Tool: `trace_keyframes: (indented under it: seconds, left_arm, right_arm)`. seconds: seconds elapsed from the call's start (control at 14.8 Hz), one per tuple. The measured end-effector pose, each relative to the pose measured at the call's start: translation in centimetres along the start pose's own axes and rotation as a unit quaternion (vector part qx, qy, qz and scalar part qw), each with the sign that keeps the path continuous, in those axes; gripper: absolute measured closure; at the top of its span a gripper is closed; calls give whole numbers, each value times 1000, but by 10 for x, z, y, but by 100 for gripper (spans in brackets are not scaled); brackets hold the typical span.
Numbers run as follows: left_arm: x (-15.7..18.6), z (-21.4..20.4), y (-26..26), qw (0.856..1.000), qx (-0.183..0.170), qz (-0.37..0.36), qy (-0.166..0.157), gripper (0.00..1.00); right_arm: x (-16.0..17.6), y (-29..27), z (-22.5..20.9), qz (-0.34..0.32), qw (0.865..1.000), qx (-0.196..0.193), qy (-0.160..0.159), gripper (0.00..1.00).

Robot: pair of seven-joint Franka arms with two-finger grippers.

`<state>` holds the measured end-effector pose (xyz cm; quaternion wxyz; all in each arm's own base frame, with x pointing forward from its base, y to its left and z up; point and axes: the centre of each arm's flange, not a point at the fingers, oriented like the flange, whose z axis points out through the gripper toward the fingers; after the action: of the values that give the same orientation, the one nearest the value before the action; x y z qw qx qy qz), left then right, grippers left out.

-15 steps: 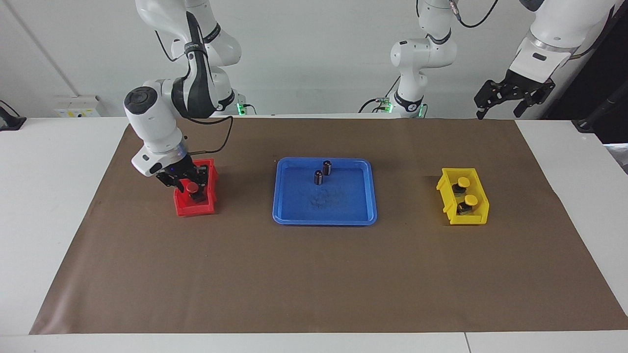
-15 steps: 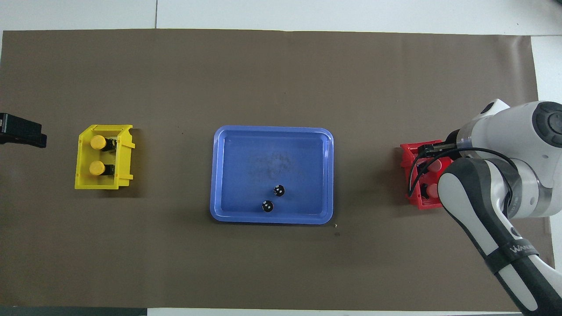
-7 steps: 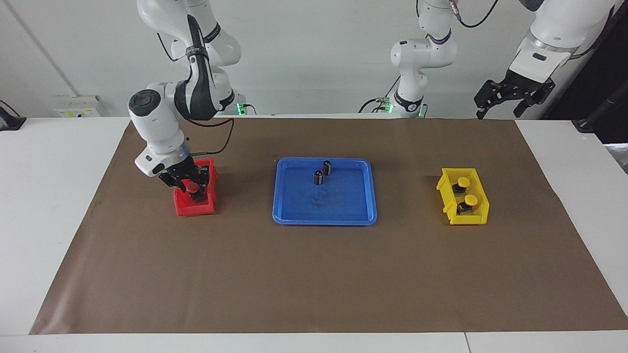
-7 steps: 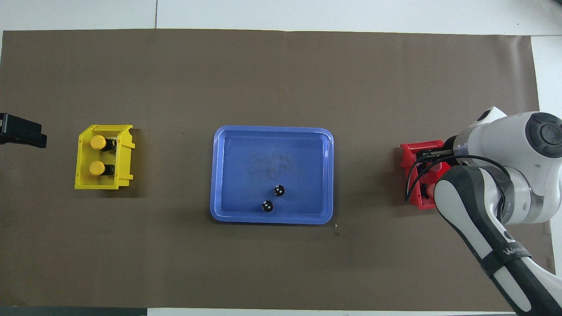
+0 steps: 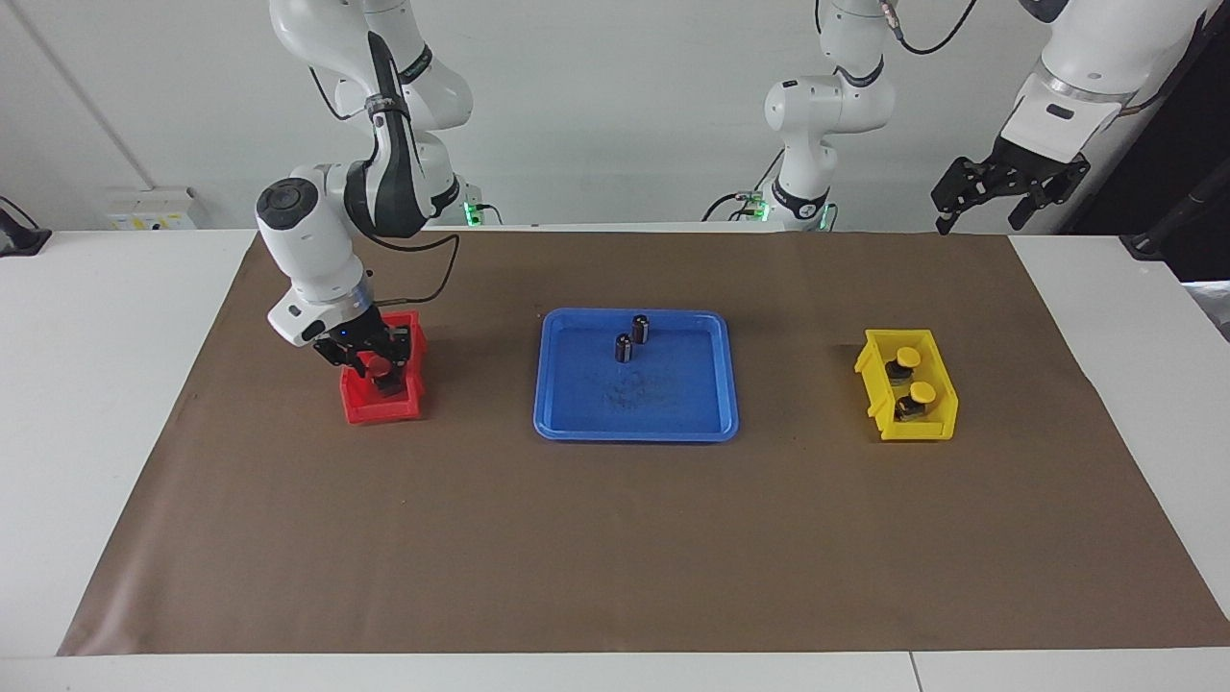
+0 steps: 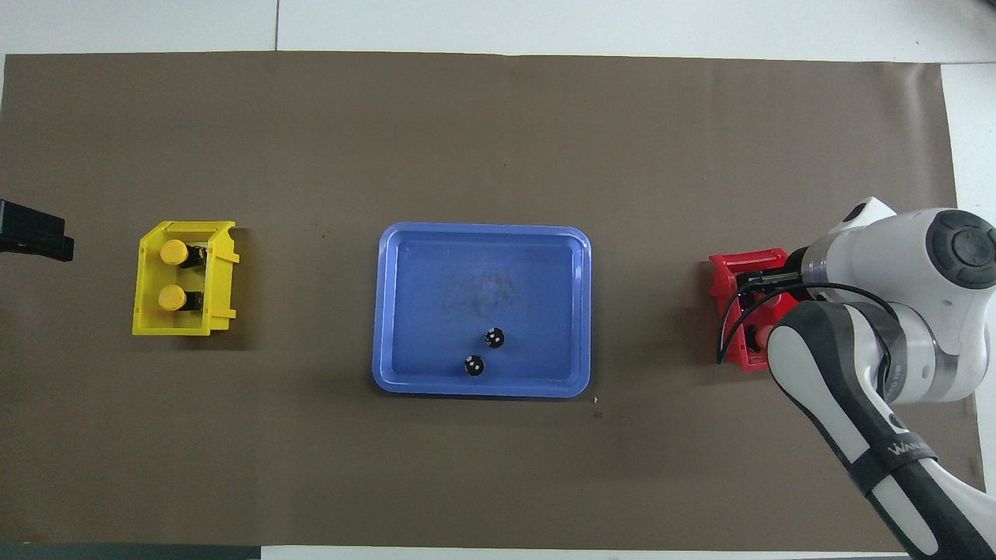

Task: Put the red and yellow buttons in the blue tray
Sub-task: 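Reach the right gripper into the red bin and grasp a red button, then carry the red button to the blue tray while the left gripper reaches the yellow bin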

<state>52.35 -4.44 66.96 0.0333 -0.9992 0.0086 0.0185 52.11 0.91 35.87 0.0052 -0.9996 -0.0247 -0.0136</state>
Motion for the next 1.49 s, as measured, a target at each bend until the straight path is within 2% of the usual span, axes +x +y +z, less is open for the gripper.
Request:
trace_keyframes:
  seconds: [0.47,0.61,0.75,0.88,1.08,1.29,1.49]
  left_arm:
    - [1,1,-10,1000,3,-23,-1,0]
    - [0,1,-10,1000,3,-24,-1,0]
    - [1,2,-10,1000,3,-25,-2,0]
    - [1,2,-10,1000,3,-25,-2,0]
    - [1,2,-10,1000,3,-27,-1,0]
    - [9,14,-17,999,2,-36,29,0]
    - [21,72,-26,997,0,-44,56,2]
  right_arm:
    - [-7,8,7,-9,1000,0,-8,43]
    - [-8,8,7,-10,1000,0,-9,59]
    - [-8,8,5,-10,1000,0,-9,59]
    - [0,7,-10,-12,1000,1,-18,59]
    - [33,-3,-71,-16,999,3,-33,59]
    - [67,-54,-122,13,1000,4,-22,59]
    - [77,-162,-131,57,998,6,-7,59]
